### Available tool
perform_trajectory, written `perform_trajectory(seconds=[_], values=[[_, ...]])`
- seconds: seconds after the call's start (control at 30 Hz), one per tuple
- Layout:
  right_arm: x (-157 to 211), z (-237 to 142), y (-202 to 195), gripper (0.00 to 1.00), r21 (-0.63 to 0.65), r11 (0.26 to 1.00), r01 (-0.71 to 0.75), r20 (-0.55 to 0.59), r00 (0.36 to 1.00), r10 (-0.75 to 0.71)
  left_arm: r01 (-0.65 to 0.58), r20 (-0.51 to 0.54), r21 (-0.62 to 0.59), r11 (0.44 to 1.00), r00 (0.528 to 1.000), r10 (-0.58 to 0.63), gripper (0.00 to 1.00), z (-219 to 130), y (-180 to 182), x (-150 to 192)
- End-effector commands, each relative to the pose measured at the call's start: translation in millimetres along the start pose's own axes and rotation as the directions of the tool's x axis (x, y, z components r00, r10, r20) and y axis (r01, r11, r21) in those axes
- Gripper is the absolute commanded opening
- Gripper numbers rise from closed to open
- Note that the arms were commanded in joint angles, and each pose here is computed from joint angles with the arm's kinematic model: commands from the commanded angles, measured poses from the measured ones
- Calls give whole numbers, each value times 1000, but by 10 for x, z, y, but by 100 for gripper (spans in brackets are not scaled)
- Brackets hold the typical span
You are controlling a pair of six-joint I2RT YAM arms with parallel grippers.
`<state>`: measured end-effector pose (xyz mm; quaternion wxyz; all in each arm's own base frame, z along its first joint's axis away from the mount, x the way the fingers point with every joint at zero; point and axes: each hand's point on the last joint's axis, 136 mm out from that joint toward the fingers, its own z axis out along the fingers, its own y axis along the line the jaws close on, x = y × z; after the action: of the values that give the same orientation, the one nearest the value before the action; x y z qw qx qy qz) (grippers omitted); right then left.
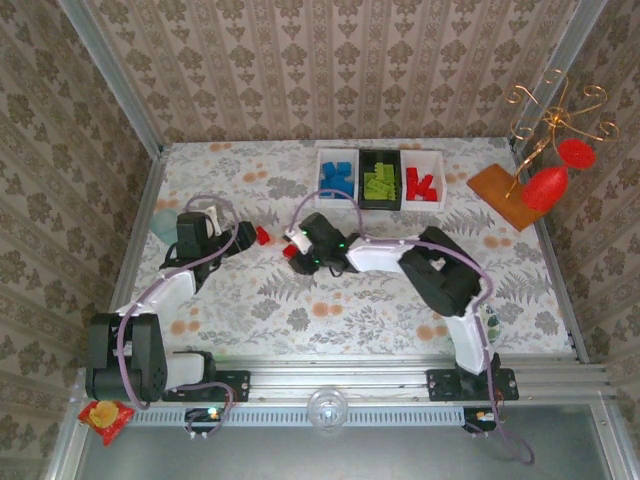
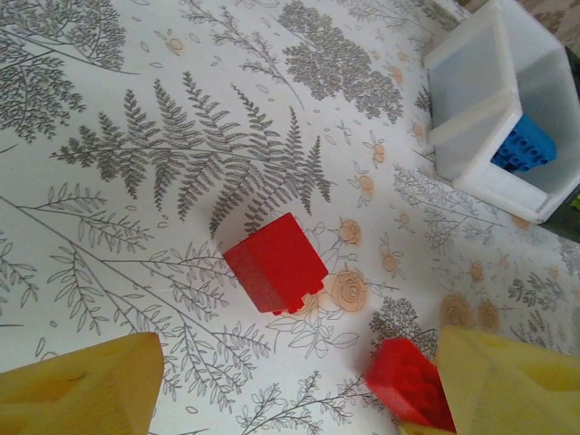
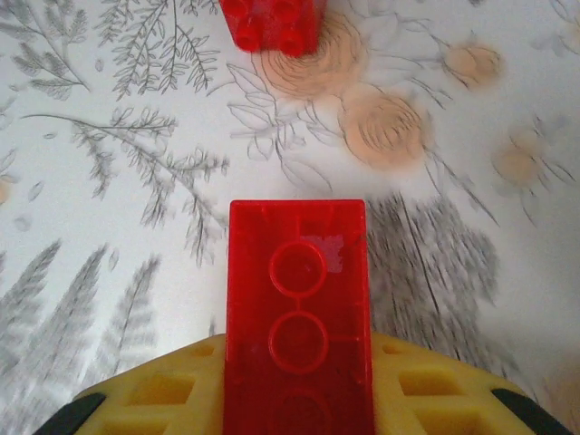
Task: Sort the legos into containers by color
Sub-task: Pick up the lego from the center of the table, then place the lego in the container.
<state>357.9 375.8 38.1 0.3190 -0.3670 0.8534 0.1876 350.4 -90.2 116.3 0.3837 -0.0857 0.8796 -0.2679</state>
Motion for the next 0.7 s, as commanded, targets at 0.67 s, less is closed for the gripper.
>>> perform_trajectory(seconds=[0.67], values=[[113, -2573, -2404, 29, 255, 671, -697, 552, 674, 490, -129, 8, 267, 955, 991, 132, 79, 147, -1169, 53]])
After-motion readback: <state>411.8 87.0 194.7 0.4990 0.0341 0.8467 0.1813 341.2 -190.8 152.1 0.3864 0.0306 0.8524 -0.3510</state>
